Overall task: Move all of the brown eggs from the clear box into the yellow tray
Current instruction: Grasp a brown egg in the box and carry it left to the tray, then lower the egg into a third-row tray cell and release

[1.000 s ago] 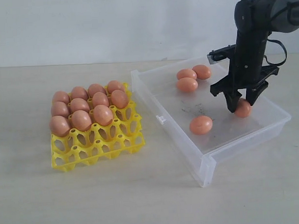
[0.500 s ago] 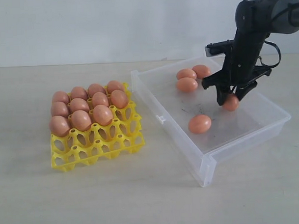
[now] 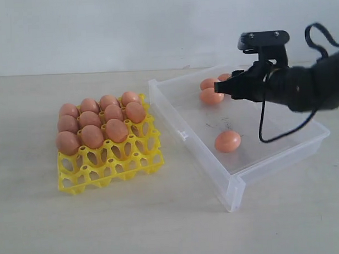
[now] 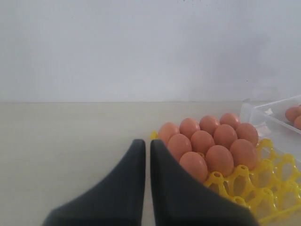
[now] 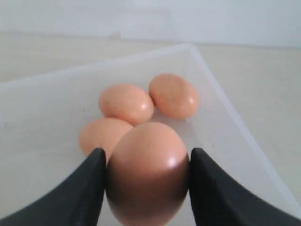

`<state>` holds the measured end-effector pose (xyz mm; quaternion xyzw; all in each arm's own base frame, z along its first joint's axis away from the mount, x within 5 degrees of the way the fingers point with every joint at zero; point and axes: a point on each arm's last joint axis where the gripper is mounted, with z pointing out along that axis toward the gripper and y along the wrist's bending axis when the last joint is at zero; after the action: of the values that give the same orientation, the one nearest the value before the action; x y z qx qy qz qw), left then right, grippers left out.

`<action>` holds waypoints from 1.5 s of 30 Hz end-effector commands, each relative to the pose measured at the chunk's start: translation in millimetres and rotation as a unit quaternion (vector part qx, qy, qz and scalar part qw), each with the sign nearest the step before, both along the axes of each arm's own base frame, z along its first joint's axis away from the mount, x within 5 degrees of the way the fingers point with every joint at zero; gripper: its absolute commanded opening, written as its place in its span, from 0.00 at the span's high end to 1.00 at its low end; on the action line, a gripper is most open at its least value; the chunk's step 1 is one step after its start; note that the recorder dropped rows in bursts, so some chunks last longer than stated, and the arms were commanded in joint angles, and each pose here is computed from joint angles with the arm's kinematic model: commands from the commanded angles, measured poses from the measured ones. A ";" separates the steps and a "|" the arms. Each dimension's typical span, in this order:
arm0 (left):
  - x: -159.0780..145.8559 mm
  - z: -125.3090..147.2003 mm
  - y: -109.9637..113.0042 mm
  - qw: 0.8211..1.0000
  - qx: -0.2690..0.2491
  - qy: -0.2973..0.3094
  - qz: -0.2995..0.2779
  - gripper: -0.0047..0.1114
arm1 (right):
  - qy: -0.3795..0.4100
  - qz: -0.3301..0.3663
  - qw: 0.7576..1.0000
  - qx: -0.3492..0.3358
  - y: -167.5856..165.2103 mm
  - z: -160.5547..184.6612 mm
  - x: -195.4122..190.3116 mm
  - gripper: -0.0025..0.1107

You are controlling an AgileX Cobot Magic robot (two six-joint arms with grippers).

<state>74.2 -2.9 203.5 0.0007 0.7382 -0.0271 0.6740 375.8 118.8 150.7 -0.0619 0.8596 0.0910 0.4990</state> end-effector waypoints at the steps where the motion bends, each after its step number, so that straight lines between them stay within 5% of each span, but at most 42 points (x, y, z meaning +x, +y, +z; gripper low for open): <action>1: 0.3 -0.5 -0.2 1.000 0.000 -0.002 -0.001 0.93 | -0.138 0.021 0.986 0.088 0.9 -4.3 -33.4 0.98; 8: 0.3 -0.5 -0.2 1.000 0.000 -0.002 -0.001 0.93 | -0.207 0.277 0.924 0.164 38.1 5.0 -66.6 0.98; 12: 0.3 -0.5 -0.2 1.000 0.000 -0.002 -0.001 0.93 | -0.192 0.342 0.900 0.189 57.3 13.1 -66.6 0.98; 20: 0.3 -0.5 -0.2 1.000 0.000 -0.002 -0.001 0.93 | -0.153 0.374 0.894 0.195 95.1 -9.8 -60.5 0.98; 29: 0.3 -0.5 -0.2 1.000 0.000 -0.002 -0.001 0.93 | -0.100 0.380 0.911 0.122 128.8 -42.7 -36.1 0.98; 35: 0.3 -0.5 -0.2 1.000 0.000 -0.002 -0.001 0.93 | -0.084 0.373 0.914 0.139 134.5 -50.1 -29.3 0.98; 45: 0.3 -0.5 -0.2 1.000 0.000 -0.002 -0.001 0.93 | -0.057 0.353 0.932 0.063 128.1 -63.0 -25.2 0.98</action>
<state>74.2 -2.9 203.5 0.0007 0.7382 -0.0271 0.6740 349.7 249.7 94.8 -0.3325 0.7230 0.3382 0.5024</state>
